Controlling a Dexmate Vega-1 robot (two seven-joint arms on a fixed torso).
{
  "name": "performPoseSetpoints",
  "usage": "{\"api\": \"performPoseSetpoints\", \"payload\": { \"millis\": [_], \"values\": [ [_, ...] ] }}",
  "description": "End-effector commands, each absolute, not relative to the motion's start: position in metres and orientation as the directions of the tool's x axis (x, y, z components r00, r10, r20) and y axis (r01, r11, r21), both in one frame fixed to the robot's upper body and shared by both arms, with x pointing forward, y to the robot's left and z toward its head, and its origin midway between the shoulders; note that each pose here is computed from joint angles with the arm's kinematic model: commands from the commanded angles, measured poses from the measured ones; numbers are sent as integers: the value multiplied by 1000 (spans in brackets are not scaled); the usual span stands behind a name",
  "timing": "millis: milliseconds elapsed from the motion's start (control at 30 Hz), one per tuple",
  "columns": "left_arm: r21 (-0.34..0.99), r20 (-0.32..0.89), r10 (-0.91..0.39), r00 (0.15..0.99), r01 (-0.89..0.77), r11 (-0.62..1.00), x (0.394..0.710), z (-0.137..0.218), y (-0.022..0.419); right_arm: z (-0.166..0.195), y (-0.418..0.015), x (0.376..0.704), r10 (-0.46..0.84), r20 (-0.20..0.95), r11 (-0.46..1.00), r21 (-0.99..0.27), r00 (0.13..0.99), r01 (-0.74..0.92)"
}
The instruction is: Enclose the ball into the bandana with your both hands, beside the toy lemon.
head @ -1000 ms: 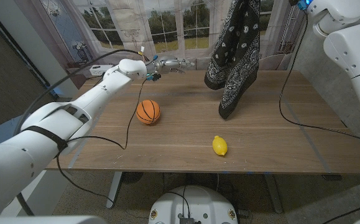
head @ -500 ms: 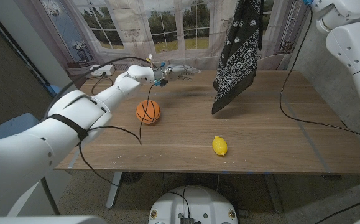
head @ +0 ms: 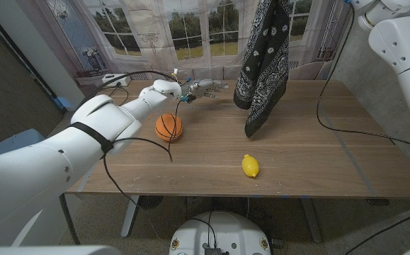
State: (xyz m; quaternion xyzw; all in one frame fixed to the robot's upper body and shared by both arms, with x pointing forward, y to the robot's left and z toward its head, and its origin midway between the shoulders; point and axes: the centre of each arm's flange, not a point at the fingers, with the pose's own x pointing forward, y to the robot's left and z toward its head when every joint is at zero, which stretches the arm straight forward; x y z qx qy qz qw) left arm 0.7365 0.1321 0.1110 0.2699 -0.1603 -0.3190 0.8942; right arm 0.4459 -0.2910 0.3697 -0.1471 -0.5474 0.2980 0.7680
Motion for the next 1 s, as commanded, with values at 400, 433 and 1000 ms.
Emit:
{"api": "performPoseSetpoints", "payload": {
  "millis": [400, 433, 1000],
  "values": [
    [460, 109, -648, 754, 539, 705, 733, 130, 89, 383, -278, 446, 674, 708, 734, -609, 212, -300],
    [468, 109, -644, 757, 533, 705, 733, 131, 88, 384, -278, 447, 678, 706, 729, -611, 204, -308],
    [429, 119, -540, 833, 447, 785, 730, 140, 32, 393, -264, 445, 698, 694, 709, -635, 176, -306]
  ]
}}
